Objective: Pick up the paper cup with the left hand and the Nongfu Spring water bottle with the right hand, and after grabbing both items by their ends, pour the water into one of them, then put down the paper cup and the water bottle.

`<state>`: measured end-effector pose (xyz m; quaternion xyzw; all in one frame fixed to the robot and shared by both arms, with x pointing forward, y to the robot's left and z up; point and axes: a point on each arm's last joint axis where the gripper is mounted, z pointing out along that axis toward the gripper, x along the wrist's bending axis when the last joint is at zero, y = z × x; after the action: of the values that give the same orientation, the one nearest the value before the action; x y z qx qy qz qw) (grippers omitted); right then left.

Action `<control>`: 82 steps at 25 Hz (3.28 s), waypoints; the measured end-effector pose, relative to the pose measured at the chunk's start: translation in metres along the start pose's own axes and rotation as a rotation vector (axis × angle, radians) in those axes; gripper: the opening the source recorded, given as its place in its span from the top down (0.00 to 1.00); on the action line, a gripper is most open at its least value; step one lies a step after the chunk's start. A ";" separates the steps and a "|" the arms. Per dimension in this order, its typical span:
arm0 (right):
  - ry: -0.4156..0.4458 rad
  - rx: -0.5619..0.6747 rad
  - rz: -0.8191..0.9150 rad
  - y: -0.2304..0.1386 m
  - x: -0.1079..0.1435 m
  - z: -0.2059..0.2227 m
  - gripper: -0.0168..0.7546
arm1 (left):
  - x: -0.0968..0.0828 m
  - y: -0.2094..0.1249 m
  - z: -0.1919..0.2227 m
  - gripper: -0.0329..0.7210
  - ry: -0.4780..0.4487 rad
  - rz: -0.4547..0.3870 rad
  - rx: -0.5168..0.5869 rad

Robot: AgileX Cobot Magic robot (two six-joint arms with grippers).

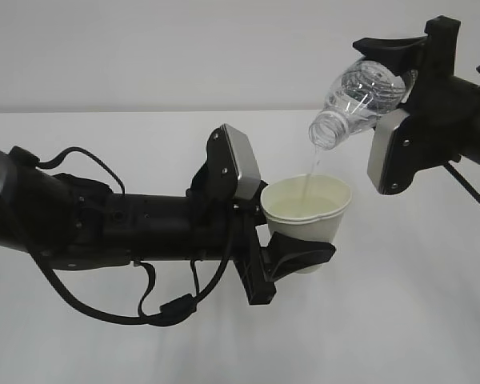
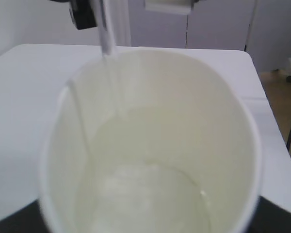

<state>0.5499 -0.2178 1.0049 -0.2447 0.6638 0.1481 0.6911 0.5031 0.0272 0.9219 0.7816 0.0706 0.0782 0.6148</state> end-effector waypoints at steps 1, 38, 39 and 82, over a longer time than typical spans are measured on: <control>0.000 0.000 0.000 0.000 0.000 0.000 0.35 | 0.000 0.000 0.000 0.39 0.000 0.000 0.000; -0.012 -0.004 0.280 0.000 -0.001 0.000 0.35 | 0.001 0.000 0.000 0.39 0.014 -0.010 -0.003; -0.014 -0.003 0.292 0.000 -0.001 0.000 0.35 | 0.001 0.000 0.000 0.39 0.014 -0.011 -0.003; -0.209 0.221 0.986 -0.015 0.008 -0.021 0.35 | 0.007 -0.002 0.000 0.39 0.074 -0.049 0.015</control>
<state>0.5405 -0.2426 0.9996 0.1879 0.6392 0.4088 0.6237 0.5096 0.0293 0.9207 0.7807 0.1130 0.0917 0.6078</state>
